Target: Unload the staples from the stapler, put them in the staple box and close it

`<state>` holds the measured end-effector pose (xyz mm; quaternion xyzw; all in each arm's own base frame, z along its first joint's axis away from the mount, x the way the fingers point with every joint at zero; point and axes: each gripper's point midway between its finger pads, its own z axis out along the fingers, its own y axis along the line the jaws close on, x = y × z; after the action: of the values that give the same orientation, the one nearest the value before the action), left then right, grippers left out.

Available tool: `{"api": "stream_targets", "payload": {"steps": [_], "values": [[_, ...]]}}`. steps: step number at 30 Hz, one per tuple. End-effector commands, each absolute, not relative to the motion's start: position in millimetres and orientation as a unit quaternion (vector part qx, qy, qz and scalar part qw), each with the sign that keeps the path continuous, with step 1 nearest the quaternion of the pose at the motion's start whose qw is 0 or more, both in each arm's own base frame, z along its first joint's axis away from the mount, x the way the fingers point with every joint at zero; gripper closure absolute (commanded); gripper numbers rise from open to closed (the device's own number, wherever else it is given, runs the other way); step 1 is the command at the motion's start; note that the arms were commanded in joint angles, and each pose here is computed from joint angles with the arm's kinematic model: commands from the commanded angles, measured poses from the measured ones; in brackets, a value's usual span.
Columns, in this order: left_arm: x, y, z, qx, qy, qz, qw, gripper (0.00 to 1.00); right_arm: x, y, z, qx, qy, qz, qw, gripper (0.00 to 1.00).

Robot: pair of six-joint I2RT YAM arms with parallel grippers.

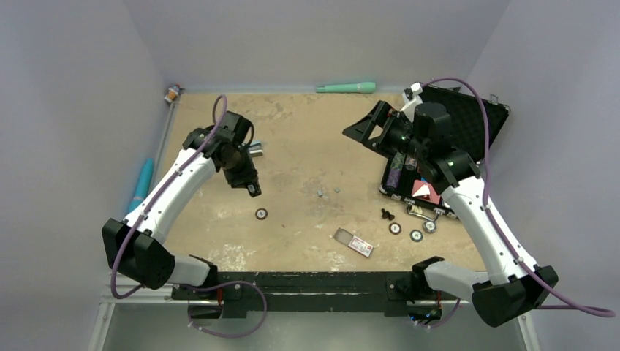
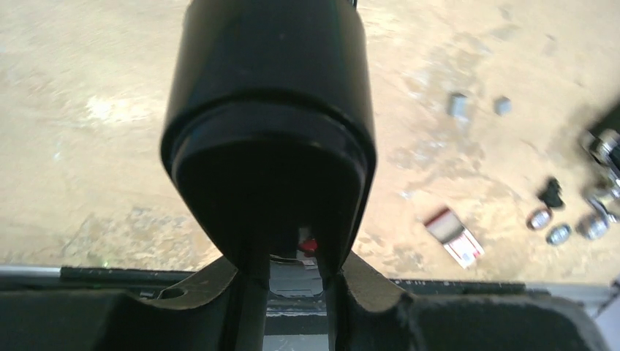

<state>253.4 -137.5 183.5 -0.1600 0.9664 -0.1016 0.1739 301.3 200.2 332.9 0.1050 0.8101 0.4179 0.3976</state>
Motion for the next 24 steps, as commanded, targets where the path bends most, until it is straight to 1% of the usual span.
{"api": "stream_targets", "payload": {"steps": [1, 4, 9, 16, 18, 24], "values": [[264.8, -111.0, 171.9, -0.23, 0.951, -0.055, 0.197, 1.0, 297.4, 191.7, 331.3, 0.097, 0.811, 0.402, 0.414, 0.04], [269.9, -104.8, 146.1, -0.245, 0.953, -0.037, 0.173, 1.0, 296.2, 191.2, 328.1, 0.091, 0.814, 0.398, 0.413, 0.05], [284.1, -107.2, 112.1, -0.243, 0.959, -0.057, 0.133, 1.0, 294.3, 188.2, 324.9, 0.09, 0.817, 0.391, 0.415, 0.05], [312.2, -109.8, 84.9, -0.236, 0.966, -0.048, 0.095, 1.0, 293.7, 186.7, 322.5, 0.09, 0.82, 0.385, 0.414, 0.06], [320.7, -114.1, 72.6, -0.233, 0.968, -0.054, 0.073, 1.0, 294.0, 186.0, 320.5, 0.092, 0.822, 0.382, 0.412, 0.06], [348.6, -119.8, 54.2, -0.232, 0.969, -0.06, 0.053, 1.0, 296.1, 186.2, 313.6, 0.096, 0.827, 0.378, 0.405, 0.06]]}}
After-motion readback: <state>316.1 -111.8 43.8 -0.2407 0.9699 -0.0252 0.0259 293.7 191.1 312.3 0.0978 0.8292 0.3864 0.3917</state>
